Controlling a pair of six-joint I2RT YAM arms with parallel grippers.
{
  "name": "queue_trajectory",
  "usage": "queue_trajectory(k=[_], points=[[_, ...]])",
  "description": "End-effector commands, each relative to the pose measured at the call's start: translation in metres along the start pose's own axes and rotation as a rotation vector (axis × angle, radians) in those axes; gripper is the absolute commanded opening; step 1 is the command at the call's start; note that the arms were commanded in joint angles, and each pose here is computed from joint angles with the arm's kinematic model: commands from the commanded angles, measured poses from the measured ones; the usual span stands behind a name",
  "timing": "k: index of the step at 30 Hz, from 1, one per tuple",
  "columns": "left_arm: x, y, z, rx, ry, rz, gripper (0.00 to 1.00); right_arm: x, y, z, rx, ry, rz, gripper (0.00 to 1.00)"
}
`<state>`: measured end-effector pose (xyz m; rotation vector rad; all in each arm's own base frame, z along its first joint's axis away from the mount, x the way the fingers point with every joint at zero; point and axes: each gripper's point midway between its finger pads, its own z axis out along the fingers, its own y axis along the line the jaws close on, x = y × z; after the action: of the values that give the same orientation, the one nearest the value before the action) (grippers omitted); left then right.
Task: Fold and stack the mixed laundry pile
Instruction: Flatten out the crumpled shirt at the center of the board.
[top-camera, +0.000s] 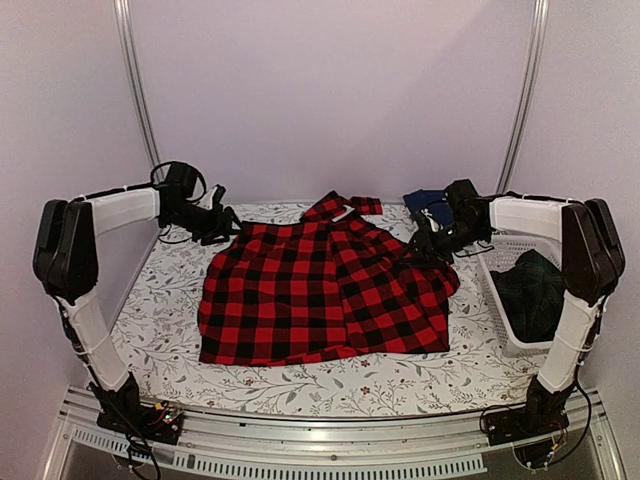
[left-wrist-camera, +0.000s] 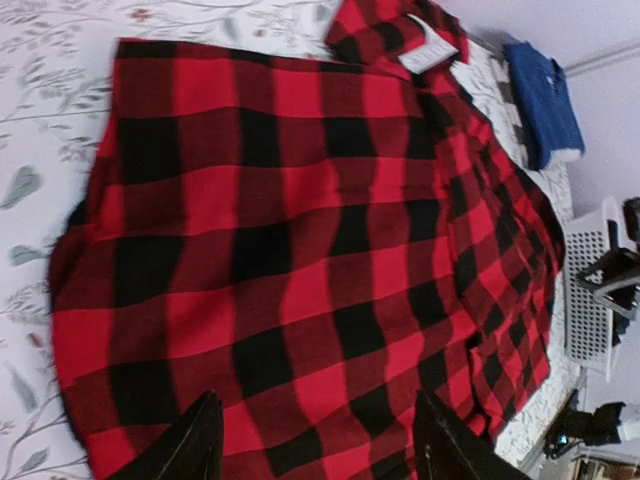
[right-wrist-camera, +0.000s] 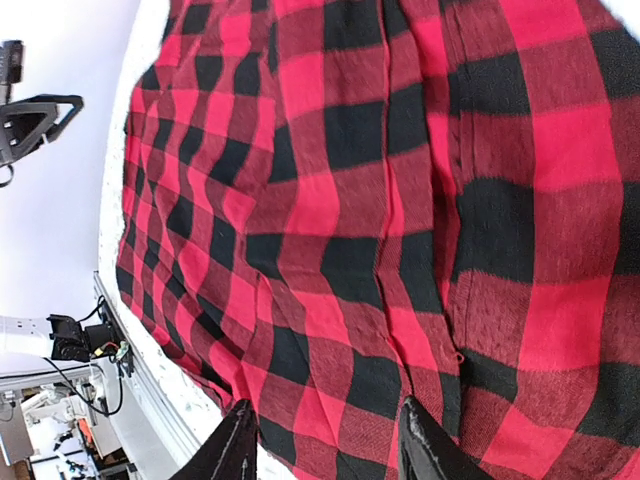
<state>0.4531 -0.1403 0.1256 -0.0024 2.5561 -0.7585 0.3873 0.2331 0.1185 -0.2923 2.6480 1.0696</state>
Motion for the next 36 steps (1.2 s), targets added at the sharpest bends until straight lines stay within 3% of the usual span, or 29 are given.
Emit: queue_trajectory(k=[1, 7, 14, 25, 33, 36], points=[[0.038, -0.117, 0.025, 0.300, 0.096, 0.115, 0.63, 0.046, -0.015, 0.009, 0.019, 0.112, 0.104, 0.45], [0.093, -0.184, 0.065, 0.427, 0.198, 0.115, 0.60, 0.085, -0.035, 0.016, 0.050, 0.161, 0.150, 0.45], [0.149, -0.214, 0.107, 0.477, 0.324, 0.075, 0.58, 0.079, -0.053, 0.028, 0.099, 0.138, 0.149, 0.48], [0.169, -0.221, 0.161, 0.446, 0.389, 0.029, 0.52, 0.069, -0.063, 0.048, 0.085, 0.154, 0.143, 0.47], [0.166, -0.227, 0.177, 0.453, 0.398, 0.029, 0.51, 0.063, -0.056, 0.056, 0.017, 0.167, 0.143, 0.38], [0.165, -0.228, 0.180, 0.458, 0.402, 0.029, 0.45, 0.061, -0.055, 0.057, 0.008, 0.175, 0.140, 0.30]])
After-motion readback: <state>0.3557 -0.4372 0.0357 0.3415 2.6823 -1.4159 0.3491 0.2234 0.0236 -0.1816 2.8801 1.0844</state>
